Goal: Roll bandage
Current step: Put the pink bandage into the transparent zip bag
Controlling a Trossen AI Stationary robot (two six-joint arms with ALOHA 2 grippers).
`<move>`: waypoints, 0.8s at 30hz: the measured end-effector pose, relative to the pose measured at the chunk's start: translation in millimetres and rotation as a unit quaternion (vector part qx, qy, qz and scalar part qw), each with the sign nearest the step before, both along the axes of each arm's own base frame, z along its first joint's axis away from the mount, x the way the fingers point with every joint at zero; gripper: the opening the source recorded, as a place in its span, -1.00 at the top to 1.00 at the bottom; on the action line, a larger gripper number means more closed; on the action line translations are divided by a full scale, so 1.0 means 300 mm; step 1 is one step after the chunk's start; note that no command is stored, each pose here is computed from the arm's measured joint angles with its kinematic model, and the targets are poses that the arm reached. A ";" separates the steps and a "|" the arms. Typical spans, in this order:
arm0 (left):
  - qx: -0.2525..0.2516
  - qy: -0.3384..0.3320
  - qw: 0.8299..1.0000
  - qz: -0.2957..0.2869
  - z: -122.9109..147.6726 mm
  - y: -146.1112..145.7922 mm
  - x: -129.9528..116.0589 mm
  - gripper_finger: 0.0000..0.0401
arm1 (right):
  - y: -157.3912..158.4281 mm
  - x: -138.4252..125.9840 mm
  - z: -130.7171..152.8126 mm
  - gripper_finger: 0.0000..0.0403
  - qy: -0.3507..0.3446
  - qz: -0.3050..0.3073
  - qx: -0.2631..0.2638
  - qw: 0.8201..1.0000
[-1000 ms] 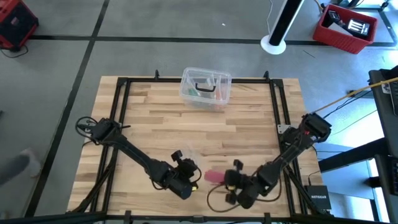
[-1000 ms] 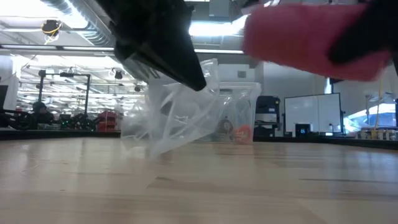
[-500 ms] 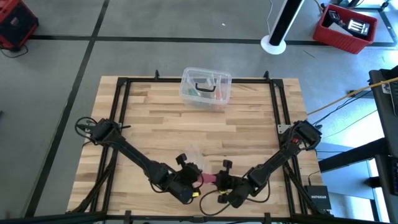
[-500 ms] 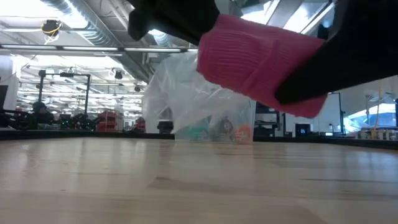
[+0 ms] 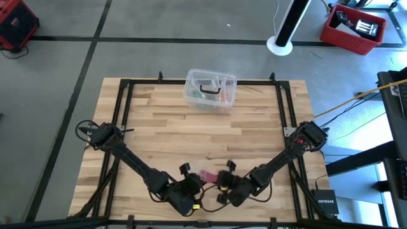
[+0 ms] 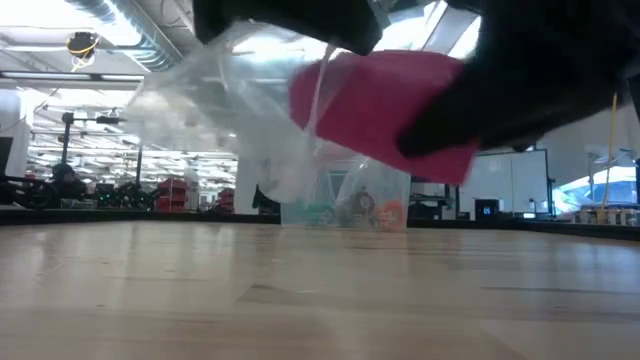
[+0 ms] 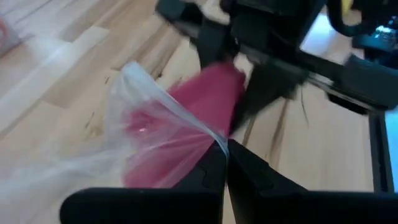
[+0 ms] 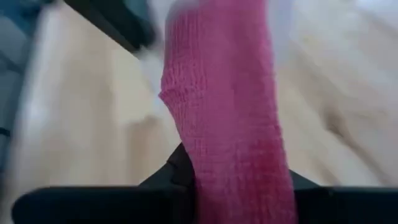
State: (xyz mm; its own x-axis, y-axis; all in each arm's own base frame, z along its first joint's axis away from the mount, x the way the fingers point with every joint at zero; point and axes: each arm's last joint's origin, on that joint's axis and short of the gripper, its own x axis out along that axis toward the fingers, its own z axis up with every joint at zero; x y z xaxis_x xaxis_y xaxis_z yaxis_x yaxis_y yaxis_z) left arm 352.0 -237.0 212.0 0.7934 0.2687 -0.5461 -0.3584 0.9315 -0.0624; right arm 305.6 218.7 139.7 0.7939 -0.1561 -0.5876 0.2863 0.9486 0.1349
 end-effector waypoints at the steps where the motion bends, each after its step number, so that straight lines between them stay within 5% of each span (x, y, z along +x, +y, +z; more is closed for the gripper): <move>1: 0.001 -0.001 1.000 0.000 0.001 0.004 0.005 0.99 | 0.001 0.011 0.007 0.62 -0.009 0.008 0.019 1.000; 12: -0.007 -0.026 0.999 -0.022 -0.002 -0.016 0.018 0.99 | -0.061 0.097 0.039 0.60 -0.033 0.018 0.154 0.987; 24: -0.021 -0.026 0.999 -0.020 -0.039 -0.020 -0.003 0.99 | -0.059 0.104 0.044 -0.20 -0.050 0.038 0.133 0.989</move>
